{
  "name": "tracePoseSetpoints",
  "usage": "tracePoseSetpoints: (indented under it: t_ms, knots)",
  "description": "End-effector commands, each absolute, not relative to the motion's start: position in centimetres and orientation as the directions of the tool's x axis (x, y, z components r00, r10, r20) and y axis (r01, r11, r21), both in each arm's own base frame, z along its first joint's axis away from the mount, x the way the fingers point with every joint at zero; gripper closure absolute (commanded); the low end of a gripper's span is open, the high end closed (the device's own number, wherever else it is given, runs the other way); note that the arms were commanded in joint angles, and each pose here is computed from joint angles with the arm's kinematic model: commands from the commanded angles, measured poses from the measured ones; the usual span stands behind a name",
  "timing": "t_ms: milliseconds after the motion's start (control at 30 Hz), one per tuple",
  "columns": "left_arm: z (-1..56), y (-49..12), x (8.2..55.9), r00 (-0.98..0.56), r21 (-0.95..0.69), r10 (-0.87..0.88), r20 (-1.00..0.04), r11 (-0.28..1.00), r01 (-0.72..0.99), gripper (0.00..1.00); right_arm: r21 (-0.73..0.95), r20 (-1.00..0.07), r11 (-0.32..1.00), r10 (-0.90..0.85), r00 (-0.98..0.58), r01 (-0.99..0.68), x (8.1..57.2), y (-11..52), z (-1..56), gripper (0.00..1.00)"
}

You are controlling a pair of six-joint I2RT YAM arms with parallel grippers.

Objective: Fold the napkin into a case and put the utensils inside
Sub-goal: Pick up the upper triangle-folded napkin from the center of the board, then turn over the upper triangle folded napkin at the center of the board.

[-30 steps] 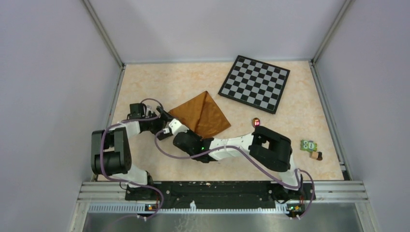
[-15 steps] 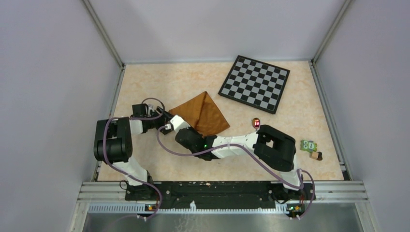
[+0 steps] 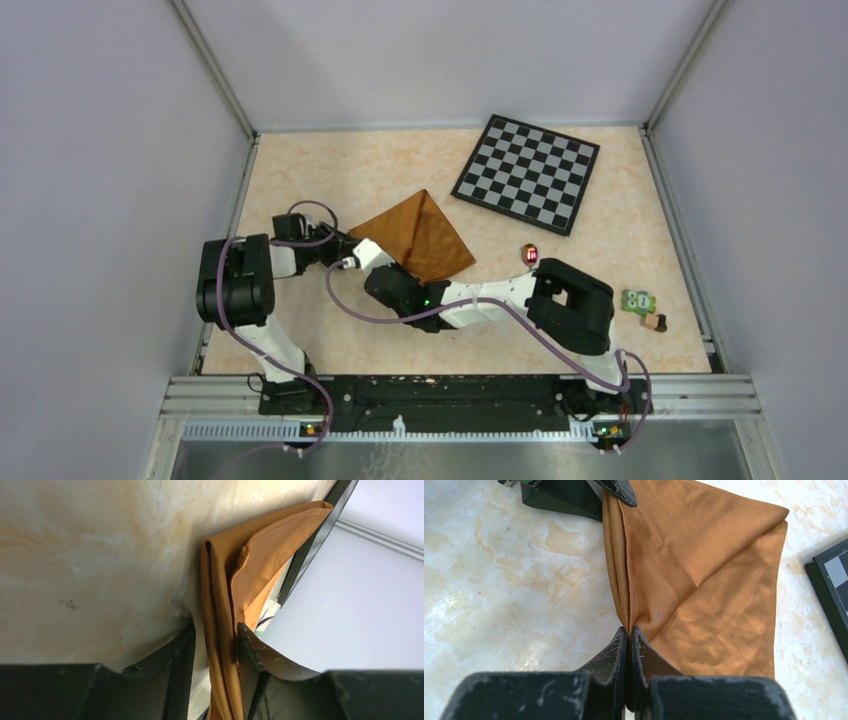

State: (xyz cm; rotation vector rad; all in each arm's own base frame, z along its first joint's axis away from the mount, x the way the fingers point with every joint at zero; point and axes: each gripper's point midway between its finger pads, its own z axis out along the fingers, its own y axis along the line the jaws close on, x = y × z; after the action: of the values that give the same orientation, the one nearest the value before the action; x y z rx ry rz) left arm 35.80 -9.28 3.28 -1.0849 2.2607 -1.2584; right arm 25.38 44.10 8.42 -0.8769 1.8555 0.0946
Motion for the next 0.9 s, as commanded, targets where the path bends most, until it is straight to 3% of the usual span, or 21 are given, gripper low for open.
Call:
tracePoseSetpoints:
  t_ms: [0,100,233,267,367,433,533,700,767,867]
  knots:
    - [1.2,-7.5,36.7,-0.601,-0.790,-0.799,0.006,0.364,-0.493,0.60,-0.248,-0.881,0.766,-0.433,-0.190,-0.593,25.7,44.6,11.7,1.00]
    - [1.6,-7.4,37.2,-0.602,-0.799,-0.799,-0.012,0.369,-0.474,0.72,-0.239,-0.883,0.761,-0.428,-0.191,-0.603,25.6,44.8,11.7,1.00]
    - [3.6,-5.7,38.0,-0.596,-0.790,-0.800,-0.066,0.407,-0.458,0.97,-0.206,-0.875,0.726,-0.436,-0.208,-0.656,24.6,46.4,11.6,1.00]
    - [4.0,-4.7,37.6,-0.586,-0.771,-0.808,-0.062,0.412,-0.486,1.00,-0.189,-0.874,0.713,-0.435,-0.215,-0.675,24.0,46.9,11.6,1.00]
    - [5.6,0.3,34.8,-0.533,-0.665,-0.844,-0.053,0.428,-0.612,1.00,-0.032,-0.880,0.622,-0.389,-0.273,-0.783,20.9,50.1,12.5,1.00]
    - [7.6,4.8,32.2,-0.489,-0.556,-0.866,-0.099,0.456,-0.695,1.00,0.167,-0.872,0.475,-0.337,-0.354,-0.864,17.1,53.6,14.2,1.00]
    - [12.9,10.2,28.5,-0.428,-0.338,-0.858,-0.283,0.507,-0.793,1.00,0.409,-0.840,0.272,-0.261,-0.476,-0.871,12.6,57.8,17.4,1.00]
    - [25.1,14.7,28.2,-0.272,-0.293,-0.718,-0.641,0.557,-0.778,1.00,0.685,-0.726,-0.153,-0.211,-0.654,-0.712,5.4,59.5,24.3,1.00]
    - [27.1,14.8,29.0,-0.262,-0.260,-0.669,-0.696,0.574,-0.776,1.00,0.724,-0.689,-0.231,-0.213,-0.692,-0.650,4.8,58.5,25.3,1.00]
    - [25.6,11.6,32.5,-0.366,-0.170,-0.597,-0.714,0.655,-0.736,1.00,0.788,-0.612,-0.252,-0.212,-0.762,-0.562,6.3,57.2,24.0,1.00]
